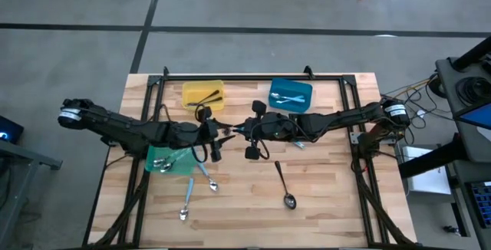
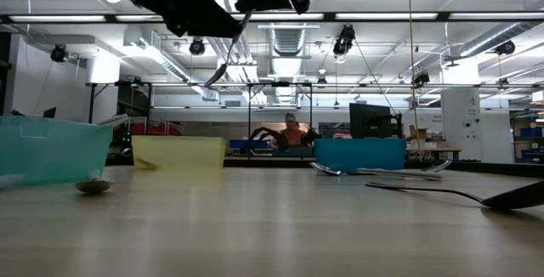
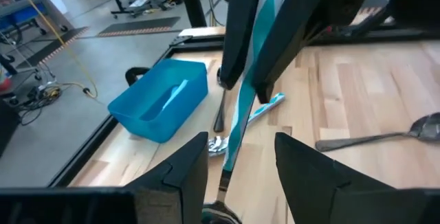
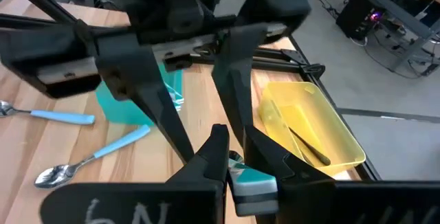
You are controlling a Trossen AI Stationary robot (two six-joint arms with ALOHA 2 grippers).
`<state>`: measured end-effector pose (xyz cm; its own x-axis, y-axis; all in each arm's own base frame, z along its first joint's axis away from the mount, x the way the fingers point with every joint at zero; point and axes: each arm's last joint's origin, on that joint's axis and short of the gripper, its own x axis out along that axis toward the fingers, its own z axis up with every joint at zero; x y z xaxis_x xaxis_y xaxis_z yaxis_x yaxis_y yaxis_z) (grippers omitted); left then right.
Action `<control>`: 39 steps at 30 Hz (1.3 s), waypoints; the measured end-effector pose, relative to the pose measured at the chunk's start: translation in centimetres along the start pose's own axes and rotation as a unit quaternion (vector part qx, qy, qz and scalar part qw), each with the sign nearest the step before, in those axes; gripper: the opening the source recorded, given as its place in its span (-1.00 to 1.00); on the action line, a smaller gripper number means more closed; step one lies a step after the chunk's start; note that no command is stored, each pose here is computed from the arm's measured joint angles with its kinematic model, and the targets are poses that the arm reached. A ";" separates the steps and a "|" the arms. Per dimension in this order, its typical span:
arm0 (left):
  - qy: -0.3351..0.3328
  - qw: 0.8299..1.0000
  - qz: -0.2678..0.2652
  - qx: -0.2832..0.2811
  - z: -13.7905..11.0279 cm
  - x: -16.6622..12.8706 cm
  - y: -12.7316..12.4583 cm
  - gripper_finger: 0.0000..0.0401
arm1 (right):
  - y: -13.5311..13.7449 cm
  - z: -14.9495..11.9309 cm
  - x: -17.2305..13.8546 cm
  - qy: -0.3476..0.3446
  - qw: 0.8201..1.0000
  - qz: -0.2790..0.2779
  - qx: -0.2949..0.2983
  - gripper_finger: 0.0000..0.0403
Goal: Sort silverware by color (type)
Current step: Put the blue patterned spoon into the green bin
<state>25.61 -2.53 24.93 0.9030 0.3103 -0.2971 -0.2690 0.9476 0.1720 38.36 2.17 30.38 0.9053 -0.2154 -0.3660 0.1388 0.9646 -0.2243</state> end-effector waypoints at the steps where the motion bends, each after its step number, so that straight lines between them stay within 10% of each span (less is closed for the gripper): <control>1: 0.003 1.000 0.001 0.004 0.0 0.3 0.0 -0.26 | 0.0 0.0 0.0 0.000 1.000 0.000 0.000 -0.91; 10: 0.011 1.000 0.007 0.011 0.0 1.2 0.0 -0.35 | 0.0 -0.1 0.0 0.003 1.000 0.001 -0.003 -0.91; 19: 0.007 1.000 0.006 0.011 0.2 0.9 0.1 -0.94 | 0.0 -0.1 0.0 0.003 1.000 0.000 -0.003 -0.87; 39: 0.005 1.000 0.005 0.006 0.2 0.8 0.2 -0.99 | 0.0 -0.1 0.0 0.002 1.000 0.000 0.010 -0.81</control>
<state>26.35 -2.17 24.95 0.8967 0.3208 -0.3051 -0.2739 0.9434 0.1868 38.35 2.16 30.31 0.9035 -0.2155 -0.3705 0.1465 0.9676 -0.2054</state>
